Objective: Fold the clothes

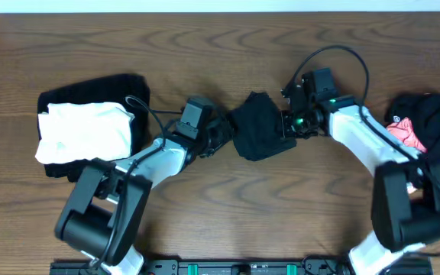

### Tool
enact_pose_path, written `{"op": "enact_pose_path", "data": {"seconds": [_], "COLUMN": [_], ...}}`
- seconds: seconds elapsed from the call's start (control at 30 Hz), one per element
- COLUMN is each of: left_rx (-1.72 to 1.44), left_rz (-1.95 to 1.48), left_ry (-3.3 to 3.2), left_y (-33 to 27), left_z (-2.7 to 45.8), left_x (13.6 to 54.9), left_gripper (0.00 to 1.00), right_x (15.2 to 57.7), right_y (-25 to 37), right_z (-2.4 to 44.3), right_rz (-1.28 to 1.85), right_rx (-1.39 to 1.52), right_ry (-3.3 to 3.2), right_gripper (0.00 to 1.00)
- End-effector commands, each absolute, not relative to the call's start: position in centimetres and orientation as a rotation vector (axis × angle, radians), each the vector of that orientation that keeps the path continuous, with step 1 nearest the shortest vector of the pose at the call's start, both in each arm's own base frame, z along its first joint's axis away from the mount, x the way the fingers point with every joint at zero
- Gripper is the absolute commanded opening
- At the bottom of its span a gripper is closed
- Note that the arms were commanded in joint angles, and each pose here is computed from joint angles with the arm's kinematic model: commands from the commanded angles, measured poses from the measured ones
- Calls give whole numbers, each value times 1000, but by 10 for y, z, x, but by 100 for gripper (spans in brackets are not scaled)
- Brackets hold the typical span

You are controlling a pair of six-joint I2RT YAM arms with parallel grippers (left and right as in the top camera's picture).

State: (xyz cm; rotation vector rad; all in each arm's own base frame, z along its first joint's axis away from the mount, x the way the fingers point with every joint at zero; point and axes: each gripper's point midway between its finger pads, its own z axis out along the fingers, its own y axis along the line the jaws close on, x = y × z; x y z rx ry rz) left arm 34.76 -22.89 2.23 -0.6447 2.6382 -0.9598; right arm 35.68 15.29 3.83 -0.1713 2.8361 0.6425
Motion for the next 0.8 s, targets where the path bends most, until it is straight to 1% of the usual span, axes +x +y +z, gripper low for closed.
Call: {"op": "enact_pose_path", "data": {"seconds": [0.0,0.03,0.1,0.27,0.47,0.6,0.77], "left_rx": [-600,-596,-582,-536,-556,-474,-471], "left_rz": [-928,-933,-947,-1028,-1128,-1270,-1289], "left_ry": [2674,2667,2647,2598,2600,2549,2535], "left_y": [-227,-228,-230,-240,-251,-269,-272], "left_z": [7,7,8,16,12,24,27], "left_x": [342,343,348,356,355,359,360], "left_gripper": [59,64,66,67,69,70,72], "right_x": [352,350,347,342,341,340,340], "right_y": [156,157,156,155,155,155,154], "right_z": [18,12,3,-15,-16,-16,-16], "right_rz": [657,656,654,648,650,650,649], "right_rx": [-156,-153,-138,-109,-108,-107,-107], "right_ry": [2890,2910,2939,2991,2993,2999,2999], "right_gripper": [1,1,1,1,1,1,1]}}
